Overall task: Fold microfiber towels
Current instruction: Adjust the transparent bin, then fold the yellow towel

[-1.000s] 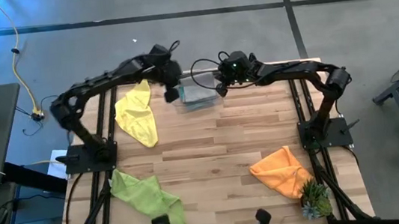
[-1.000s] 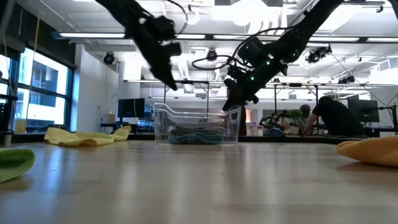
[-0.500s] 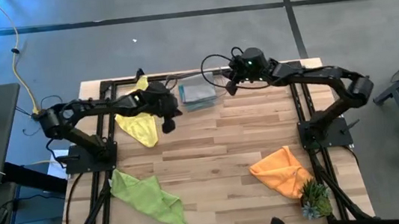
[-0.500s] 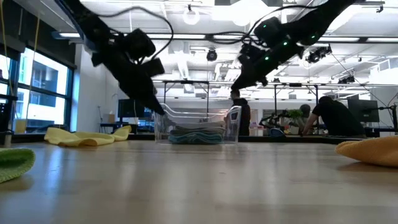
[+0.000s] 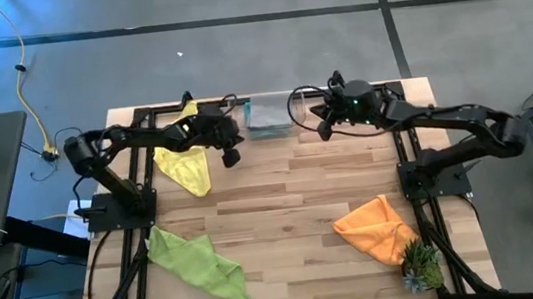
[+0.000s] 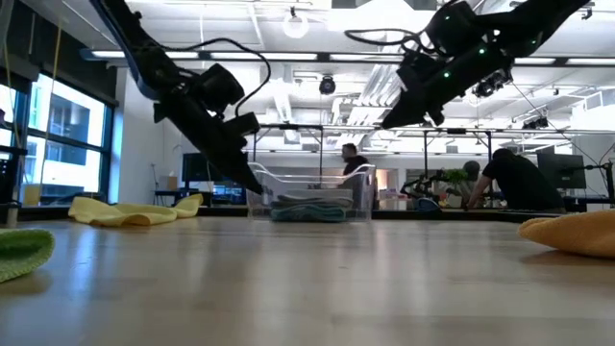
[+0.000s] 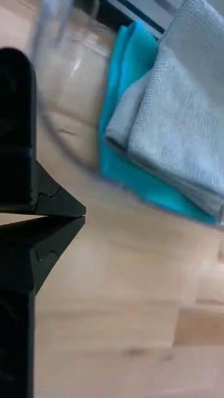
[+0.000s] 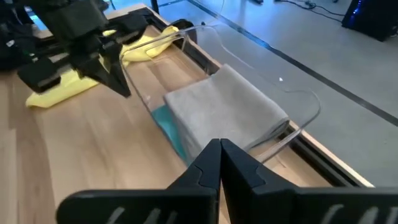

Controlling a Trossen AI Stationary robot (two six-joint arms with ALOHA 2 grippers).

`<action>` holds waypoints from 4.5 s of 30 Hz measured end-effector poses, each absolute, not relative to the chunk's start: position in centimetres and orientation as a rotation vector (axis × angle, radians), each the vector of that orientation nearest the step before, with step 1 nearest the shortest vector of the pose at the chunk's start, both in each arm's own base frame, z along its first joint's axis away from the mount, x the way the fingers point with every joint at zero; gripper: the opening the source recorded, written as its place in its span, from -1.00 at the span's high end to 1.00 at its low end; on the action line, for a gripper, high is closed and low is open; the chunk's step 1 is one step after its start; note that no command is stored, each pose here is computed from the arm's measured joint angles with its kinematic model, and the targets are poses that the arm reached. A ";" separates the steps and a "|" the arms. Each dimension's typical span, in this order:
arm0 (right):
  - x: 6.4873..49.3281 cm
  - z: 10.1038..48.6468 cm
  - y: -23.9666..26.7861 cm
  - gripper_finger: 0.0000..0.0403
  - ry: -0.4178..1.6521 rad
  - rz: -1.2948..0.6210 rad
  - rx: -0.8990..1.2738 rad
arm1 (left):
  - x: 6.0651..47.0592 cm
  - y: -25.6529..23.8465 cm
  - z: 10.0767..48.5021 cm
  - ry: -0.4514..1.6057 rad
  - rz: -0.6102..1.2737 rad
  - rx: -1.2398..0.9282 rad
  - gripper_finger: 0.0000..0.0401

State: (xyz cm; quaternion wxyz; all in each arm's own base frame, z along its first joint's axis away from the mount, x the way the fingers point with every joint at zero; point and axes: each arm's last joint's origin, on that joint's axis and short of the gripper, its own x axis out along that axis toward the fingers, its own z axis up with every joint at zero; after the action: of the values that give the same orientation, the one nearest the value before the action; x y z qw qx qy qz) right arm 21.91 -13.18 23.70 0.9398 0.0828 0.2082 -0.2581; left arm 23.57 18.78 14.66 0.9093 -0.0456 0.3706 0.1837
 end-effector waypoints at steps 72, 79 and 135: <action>23.4 20.7 0.9 0.93 0.216 -0.193 0.050 | 23.4 3.1 33.5 1.183 0.469 -0.061 1.00; 23.9 19.9 4.5 0.52 0.185 -0.188 0.111 | 23.7 2.5 36.7 1.063 0.429 -0.065 1.00; 42.6 16.2 8.7 0.94 0.228 -0.425 -0.002 | 24.5 -0.5 37.6 0.947 0.355 -0.063 1.00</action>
State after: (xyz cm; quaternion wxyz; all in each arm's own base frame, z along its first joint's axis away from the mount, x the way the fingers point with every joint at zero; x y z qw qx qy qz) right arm 42.61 8.66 16.23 0.9711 -0.0007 0.1130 -0.2103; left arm 24.48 -0.50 37.59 0.8743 -0.0304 0.4537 0.1700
